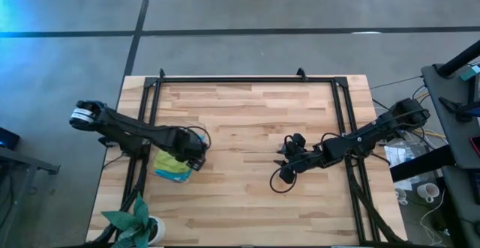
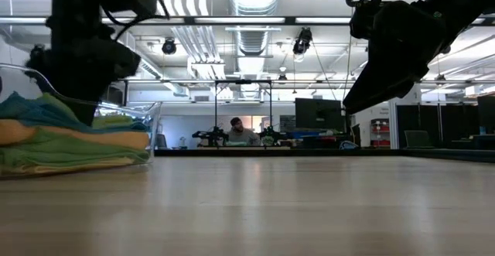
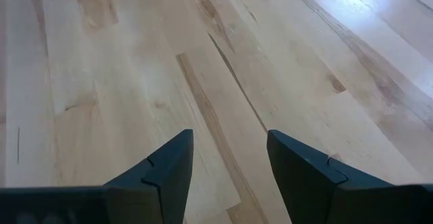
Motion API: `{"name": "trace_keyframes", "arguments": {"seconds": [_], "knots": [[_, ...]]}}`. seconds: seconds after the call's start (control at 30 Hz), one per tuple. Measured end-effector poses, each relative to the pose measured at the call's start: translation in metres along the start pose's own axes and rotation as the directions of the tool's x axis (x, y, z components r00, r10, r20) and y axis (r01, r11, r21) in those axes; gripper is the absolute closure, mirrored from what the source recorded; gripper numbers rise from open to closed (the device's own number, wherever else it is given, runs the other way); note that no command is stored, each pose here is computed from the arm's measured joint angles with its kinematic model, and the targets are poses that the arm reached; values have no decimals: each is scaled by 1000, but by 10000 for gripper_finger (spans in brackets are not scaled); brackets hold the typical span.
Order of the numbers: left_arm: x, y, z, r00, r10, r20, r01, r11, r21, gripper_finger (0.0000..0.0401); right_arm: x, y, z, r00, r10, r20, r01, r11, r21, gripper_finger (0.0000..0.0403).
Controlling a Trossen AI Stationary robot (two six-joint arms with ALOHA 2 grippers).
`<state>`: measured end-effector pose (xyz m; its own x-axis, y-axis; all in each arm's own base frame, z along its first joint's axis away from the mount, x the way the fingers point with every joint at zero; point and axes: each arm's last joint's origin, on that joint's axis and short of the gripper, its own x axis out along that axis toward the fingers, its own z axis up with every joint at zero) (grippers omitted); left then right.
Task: Fold microfiber towels
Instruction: Put the folded green microfiber towel into the transparent bin, then return to Home Position
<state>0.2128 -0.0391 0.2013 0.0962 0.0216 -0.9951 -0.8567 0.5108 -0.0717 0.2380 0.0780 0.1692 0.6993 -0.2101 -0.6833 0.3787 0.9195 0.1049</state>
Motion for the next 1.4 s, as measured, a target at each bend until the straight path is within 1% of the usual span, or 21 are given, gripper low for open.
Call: {"name": "trace_keyframes", "arguments": {"seconds": [0.1, 0.17, 0.27, 0.37, 0.47, 0.53, 0.6, 0.67, 0.7, 0.77, 0.83, 0.93, 1.0, 1.03, 1.1, 1.17, 1.23, 1.3, 1.33, 1.4], "knots": [[10, -12, 4, 999, -46, 16, 45, 996, 76, 189, 0, 0, 0, 1000, 0, 0, 0, 1000, 0, 216], [11, -20, 8, 996, -81, 26, 78, 991, 113, 189, 0, 0, 0, 1000, 0, 0, 0, 1000, 0, 216], [8, -20, 9, 997, -79, 26, 75, 990, 118, 189, 0, 0, 0, 1000, 0, 0, 0, 1000, 0, 216], [-1, -17, 9, 995, -91, 39, 86, 989, 118, 189, 0, 0, 0, 1000, 0, 0, 0, 1000, 0, 216], [-16, -10, 7, 990, -121, 79, 111, 987, 119, 189, 0, 0, 0, 1000, 1, 2, -1, 1000, 1, 216], [-27, -4, 6, 980, -159, 122, 142, 981, 131, 189, 0, 0, 1, 1000, 3, 4, -3, 1000, 2, 216], [-38, 1, 6, 960, -204, 194, 174, 971, 161, 189, -1, 0, 1, 1000, 5, 7, -5, 1000, 0, 216], [-49, 4, 8, 917, -266, 296, 214, 957, 197, 189, -1, 0, 2, 1000, 10, 14, -10, 1000, -10, 216], [-55, 4, 10, 881, -312, 356, 243, 943, 226, 189, -1, 1, 3, 1000, 14, 20, -14, 1000, -18, 216], [-64, 0, 14, 784, -421, 456, 307, 902, 305, 189, -1, 2, 6, 998, 30, 46, -29, 999, -30, 216], [-73, -4, 21, 675, -524, 519, 361, 848, 387, 189, 0, 2, 11, 996, 44, 81, -41, 998, -41, 216], [-79, -10, 37, 517, -628, 582, 404, 778, 481, 189, 3, -2, 21, 990, 46, 136, -38, 997, -64, 216], [-80, -11, 53, 439, -663, 607, 403, 749, 527, 189, 6, -8, 29, 985, 42, 165, -29, 996, -84, 216], [-80, -10, 63, 409, -672, 617, 402, 740, 540, 189, 8, -13, 34, 983, 51, 176, -33, 995, -99, 216], [-76, -7, 86, 379, -671, 637, 385, 741, 551, 189, 13, -24, 44, 978, 62, 201, -34, 990, -139, 217], [-77, 0, 110, 349, -664, 661, 349, 747, 566, 189, 14, -36, 54, 970, 35, 239, 17, 977, -211, 222], [-83, 9, 129, 317, -664, 677, 305, 747, 590, 189, 8, -51, 65, 958, -7, 288, 89, 958, -272, 233], [-93, 20, 139, 282, -670, 687, 266, 743, 615, 193, -6, -63, 77, 935, -29, 352, 135, 950, -282, 248], [-97, 25, 140, 269, -671, 691, 248, 741, 624, 197, -15, -69, 82, 922, -25, 386, 145, 947, -286, 257], [-108, 33, 134, 225, -675, 702, 214, 738, 640, 208, -34, -77, 83, 899, 11, 439, 142, 939, -313, 277]]}}
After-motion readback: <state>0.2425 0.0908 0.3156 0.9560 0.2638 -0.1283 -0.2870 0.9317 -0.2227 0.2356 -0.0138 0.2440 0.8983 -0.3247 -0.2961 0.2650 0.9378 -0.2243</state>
